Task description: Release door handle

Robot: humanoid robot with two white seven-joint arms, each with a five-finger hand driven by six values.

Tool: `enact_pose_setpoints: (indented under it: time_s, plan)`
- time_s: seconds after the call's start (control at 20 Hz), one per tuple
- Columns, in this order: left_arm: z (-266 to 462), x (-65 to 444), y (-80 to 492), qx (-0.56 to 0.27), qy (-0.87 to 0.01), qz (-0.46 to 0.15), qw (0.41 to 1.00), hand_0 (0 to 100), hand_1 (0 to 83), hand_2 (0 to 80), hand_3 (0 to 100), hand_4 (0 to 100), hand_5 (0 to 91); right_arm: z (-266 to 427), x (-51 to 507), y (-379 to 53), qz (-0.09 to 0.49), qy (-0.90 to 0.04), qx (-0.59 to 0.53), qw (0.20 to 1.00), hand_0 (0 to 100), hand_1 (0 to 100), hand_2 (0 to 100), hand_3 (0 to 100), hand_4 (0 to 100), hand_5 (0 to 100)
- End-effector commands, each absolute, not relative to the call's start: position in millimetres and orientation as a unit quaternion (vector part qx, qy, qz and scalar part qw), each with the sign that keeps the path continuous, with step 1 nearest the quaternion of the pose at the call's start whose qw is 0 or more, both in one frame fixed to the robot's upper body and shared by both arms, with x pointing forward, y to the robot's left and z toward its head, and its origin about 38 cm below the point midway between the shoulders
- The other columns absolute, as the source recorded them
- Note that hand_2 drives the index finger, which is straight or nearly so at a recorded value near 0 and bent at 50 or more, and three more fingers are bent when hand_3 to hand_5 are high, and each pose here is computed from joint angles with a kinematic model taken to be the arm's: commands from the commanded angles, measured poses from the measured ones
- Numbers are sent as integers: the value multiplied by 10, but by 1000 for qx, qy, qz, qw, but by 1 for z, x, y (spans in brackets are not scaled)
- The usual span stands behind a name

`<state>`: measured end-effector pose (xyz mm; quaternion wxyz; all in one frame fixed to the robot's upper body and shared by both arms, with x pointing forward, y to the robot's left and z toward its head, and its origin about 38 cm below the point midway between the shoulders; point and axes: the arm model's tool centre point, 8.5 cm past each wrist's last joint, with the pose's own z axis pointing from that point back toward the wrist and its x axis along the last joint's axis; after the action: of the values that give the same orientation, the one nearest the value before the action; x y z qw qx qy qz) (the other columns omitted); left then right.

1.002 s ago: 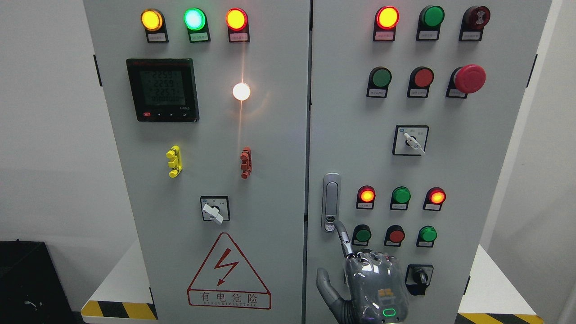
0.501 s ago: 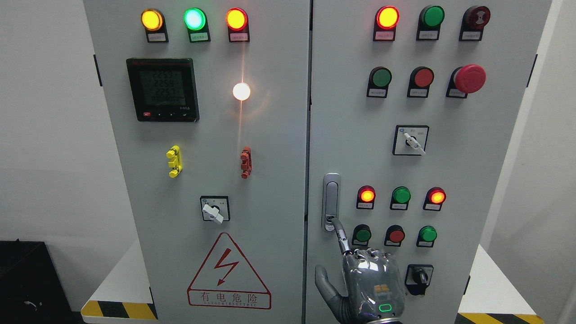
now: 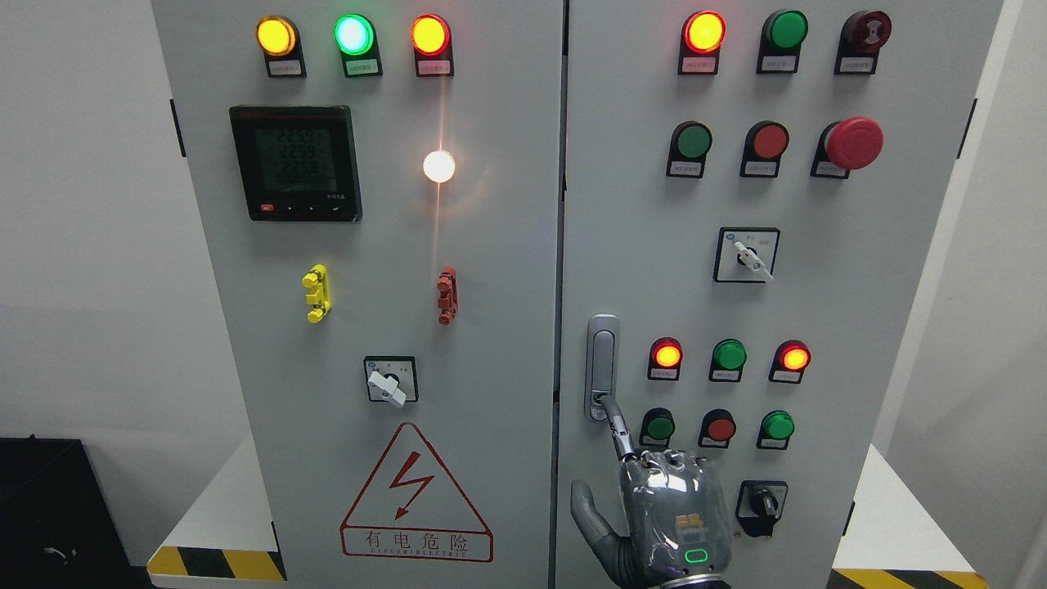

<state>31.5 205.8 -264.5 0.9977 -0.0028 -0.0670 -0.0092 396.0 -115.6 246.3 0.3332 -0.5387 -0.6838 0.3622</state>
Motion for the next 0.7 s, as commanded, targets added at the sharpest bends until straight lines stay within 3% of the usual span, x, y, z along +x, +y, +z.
enact_pose_setpoints:
  time_s: [0.0, 0.65]
  plan:
    - [-265, 20, 206, -3, -58, -8, 998, 120, 556, 0, 0, 0, 0, 244, 397, -110, 370, -684, -534, 332, 531, 267, 92, 983, 936, 940]
    - [-265, 21, 206, -3, -59, -8, 998, 120, 556, 0, 0, 0, 0, 248, 402, -112, 364, -680, -540, 337, 532, 265, 94, 984, 938, 945]
